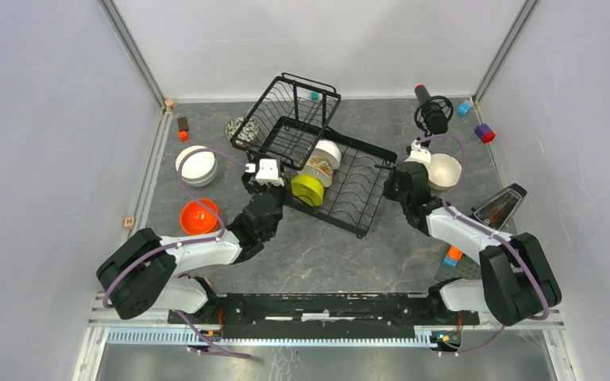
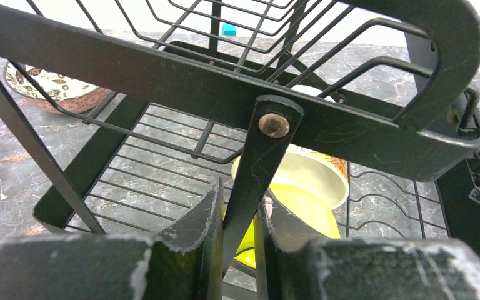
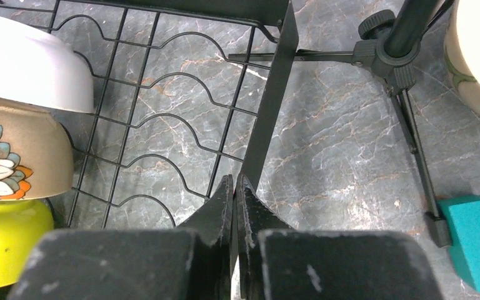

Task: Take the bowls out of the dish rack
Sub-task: Adjust the dish rack at the center of the board.

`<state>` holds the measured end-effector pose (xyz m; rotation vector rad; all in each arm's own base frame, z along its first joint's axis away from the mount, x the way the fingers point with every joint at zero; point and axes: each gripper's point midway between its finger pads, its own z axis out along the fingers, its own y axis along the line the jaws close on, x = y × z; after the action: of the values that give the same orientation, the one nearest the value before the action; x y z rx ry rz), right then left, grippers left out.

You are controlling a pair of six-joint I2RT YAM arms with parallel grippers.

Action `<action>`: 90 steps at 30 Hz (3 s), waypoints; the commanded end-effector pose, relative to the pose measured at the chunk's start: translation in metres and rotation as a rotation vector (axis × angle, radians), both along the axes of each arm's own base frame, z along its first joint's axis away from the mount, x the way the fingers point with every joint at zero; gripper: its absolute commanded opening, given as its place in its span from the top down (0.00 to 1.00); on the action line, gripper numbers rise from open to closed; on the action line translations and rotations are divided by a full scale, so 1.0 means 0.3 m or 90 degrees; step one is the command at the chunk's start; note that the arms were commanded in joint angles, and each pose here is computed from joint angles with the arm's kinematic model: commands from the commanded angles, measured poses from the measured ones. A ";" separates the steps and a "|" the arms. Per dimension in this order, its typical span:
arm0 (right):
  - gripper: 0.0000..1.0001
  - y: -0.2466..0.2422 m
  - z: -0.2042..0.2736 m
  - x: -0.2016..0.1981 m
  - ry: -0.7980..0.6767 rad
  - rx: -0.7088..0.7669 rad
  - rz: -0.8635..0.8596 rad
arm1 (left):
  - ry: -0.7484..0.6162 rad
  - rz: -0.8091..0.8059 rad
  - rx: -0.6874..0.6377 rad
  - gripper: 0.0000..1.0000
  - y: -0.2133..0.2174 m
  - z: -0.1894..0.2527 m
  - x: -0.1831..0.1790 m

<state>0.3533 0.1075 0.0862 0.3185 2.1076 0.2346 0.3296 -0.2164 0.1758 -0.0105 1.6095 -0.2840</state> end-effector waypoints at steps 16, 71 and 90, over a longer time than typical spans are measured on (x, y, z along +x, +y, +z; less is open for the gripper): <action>0.98 0.038 -0.094 -0.209 0.065 0.059 0.089 | 0.059 0.066 -0.092 0.98 0.022 -0.053 0.150; 0.35 0.053 0.126 -0.220 -0.032 -0.032 0.195 | 0.217 0.103 -0.182 0.00 0.268 0.066 -0.174; 0.33 0.138 0.378 -0.245 -0.254 0.056 0.271 | 0.382 -0.040 -0.199 0.00 0.173 0.008 -0.396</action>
<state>0.2775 0.1393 0.1765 -0.0879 1.8999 0.5350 0.2273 -0.1410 0.1996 -0.3709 1.9928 -0.5870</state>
